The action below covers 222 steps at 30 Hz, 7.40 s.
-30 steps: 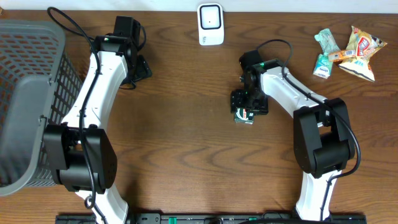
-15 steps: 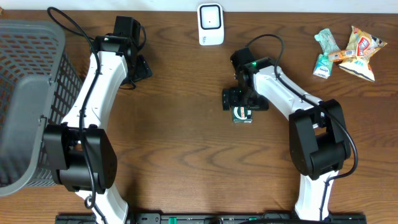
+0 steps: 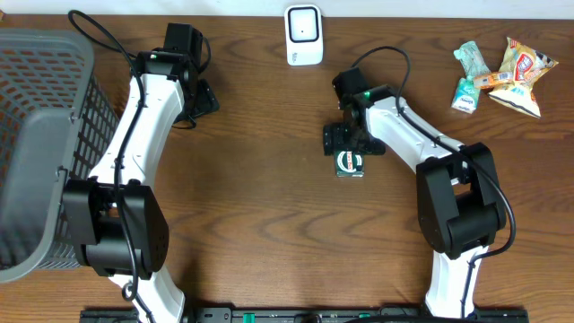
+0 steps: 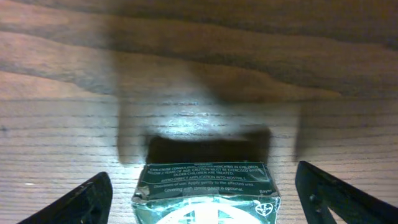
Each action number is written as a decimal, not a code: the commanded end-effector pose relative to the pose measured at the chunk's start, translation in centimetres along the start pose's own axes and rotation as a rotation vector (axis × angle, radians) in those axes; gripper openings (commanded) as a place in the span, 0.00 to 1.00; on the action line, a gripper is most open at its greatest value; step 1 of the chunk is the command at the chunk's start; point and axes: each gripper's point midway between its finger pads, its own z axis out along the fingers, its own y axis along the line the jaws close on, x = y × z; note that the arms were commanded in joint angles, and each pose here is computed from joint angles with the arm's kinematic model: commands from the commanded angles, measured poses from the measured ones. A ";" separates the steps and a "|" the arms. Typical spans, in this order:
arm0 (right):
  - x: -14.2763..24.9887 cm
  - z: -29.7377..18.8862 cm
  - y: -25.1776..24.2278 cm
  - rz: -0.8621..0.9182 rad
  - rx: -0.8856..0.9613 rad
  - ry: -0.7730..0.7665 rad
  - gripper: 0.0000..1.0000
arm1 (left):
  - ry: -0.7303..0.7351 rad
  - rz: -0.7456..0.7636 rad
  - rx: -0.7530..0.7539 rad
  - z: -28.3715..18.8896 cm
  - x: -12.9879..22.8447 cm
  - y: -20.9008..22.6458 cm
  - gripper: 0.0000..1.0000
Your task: Scan the item barcode
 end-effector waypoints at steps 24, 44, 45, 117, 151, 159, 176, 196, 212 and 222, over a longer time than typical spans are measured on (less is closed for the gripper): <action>1.9 0.5 0.2 0.046 -0.026 0.067 0.55 | 0.008 0.020 -0.029 0.5 0.3 0.4 0.97; -4.7 -5.4 4.0 0.741 -0.701 0.228 0.55 | 0.008 0.020 -0.029 0.5 0.3 0.4 0.98; -5.6 -5.6 4.3 0.756 -0.724 0.203 0.55 | 0.008 0.020 -0.029 0.5 0.3 0.4 0.97; -8.5 -2.5 -13.3 0.661 -0.068 -0.237 0.99 | 0.008 0.020 -0.029 0.5 0.3 0.4 0.97; -8.5 -2.5 -13.3 0.662 -0.069 -0.237 0.99 | 0.028 -0.126 0.200 0.2 -0.3 -4.0 0.98; -8.5 -2.5 -13.3 0.661 -0.069 -0.237 0.99 | 0.006 0.085 0.736 -5.2 -2.0 -13.0 0.98; -8.5 -2.5 -13.3 0.662 -0.069 -0.237 0.99 | -0.373 0.448 0.513 -1.0 -5.3 -19.8 0.98; -8.5 -2.5 -13.3 0.662 -0.069 -0.237 0.99 | -0.276 0.485 0.426 10.3 -1.8 -22.3 0.84; -8.5 -2.5 -13.3 0.662 -0.069 -0.237 0.99 | -0.197 0.660 0.476 4.0 7.1 -27.2 0.46; -8.5 -2.5 -13.3 0.662 -0.069 -0.237 0.99 | -0.490 0.546 0.241 -2.7 -0.2 -23.1 0.82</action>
